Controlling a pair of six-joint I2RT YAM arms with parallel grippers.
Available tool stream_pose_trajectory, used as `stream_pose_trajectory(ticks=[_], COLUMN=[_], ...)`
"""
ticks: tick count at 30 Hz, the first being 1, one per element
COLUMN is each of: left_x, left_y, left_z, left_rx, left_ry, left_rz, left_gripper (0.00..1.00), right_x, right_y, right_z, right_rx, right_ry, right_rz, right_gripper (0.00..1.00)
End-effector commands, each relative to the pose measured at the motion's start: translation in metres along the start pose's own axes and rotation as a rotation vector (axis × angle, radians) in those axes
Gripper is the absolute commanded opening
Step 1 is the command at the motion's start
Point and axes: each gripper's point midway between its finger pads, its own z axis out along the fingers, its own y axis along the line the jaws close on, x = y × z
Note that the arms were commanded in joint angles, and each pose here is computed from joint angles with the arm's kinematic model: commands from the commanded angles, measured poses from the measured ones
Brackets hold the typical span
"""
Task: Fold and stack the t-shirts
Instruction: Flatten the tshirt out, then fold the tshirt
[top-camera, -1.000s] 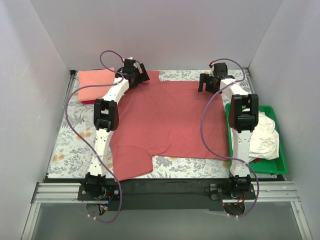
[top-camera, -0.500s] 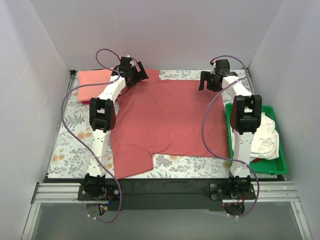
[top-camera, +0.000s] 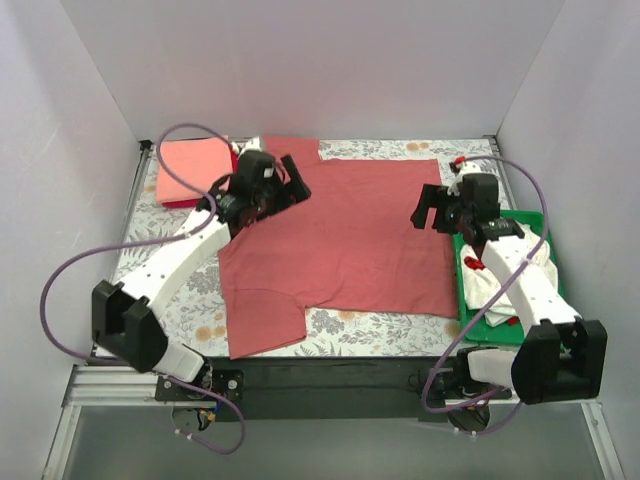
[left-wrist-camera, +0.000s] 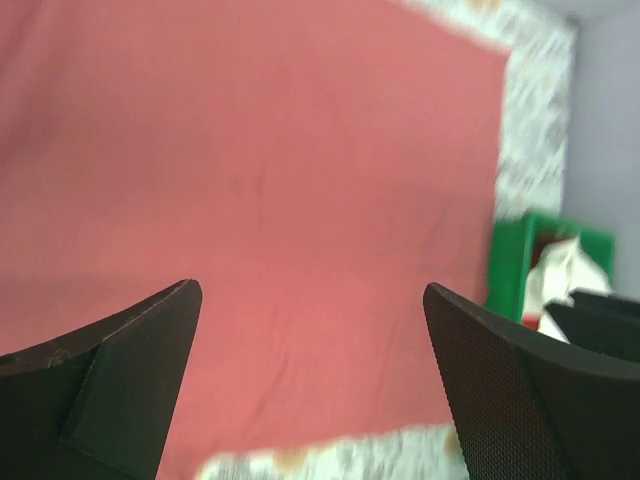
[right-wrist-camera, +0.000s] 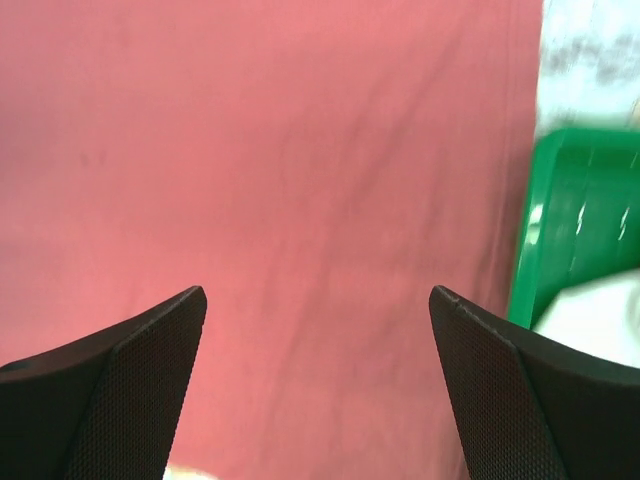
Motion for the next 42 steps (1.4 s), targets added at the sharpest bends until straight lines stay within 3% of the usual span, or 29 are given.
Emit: stream_pose_trajectory(ticks=[1,5,10,14,20,25,33,42], left_x=[0.076,0.137,0.219,0.252,0.291,0.301,0.286,0.294], left_y=[0.079,0.107,0.165,0.19,0.185,0.204,0.206,0.223], left_z=[-0.02,-0.066,-0.108,-0.133,-0.16,-0.16,-0.13,-0.13], left_rx=[-0.241,-0.284,-0.462,-0.577,-0.575,-0.659,-0.655,-0.758], left_ry=[0.093,0.182,0.357,0.452,0.561,0.531,0.346,0.344], left_rz=[-0.1,-0.2,-0.204,-0.207,-0.244,-0.265,-0.366,-0.342], left_gripper=[0.93,0.93,0.93,0.93,0.93,0.83,0.76,0.53], right_x=[0.031,0.057,0.077,0.08,0.092,0.103,0.104,0.108], right_y=[0.001,0.007,0.006,0.006,0.001,-0.002,-0.001,-0.003], right_z=[-0.017,-0.032,-0.042,-0.045,-0.042,-0.038,-0.038,-0.036], right_rx=[-0.019,-0.07,-0.083,-0.082,-0.066,-0.061,-0.072,-0.066], right_ry=[-0.043,-0.067,-0.077,-0.081,-0.053,-0.023,-0.021,-0.007], right_rz=[0.071,0.094,0.099,0.096,0.084,0.077,0.054,0.052], right_gripper=[0.98,0.98,0.98,0.98,0.98,0.98,0.98,0.99])
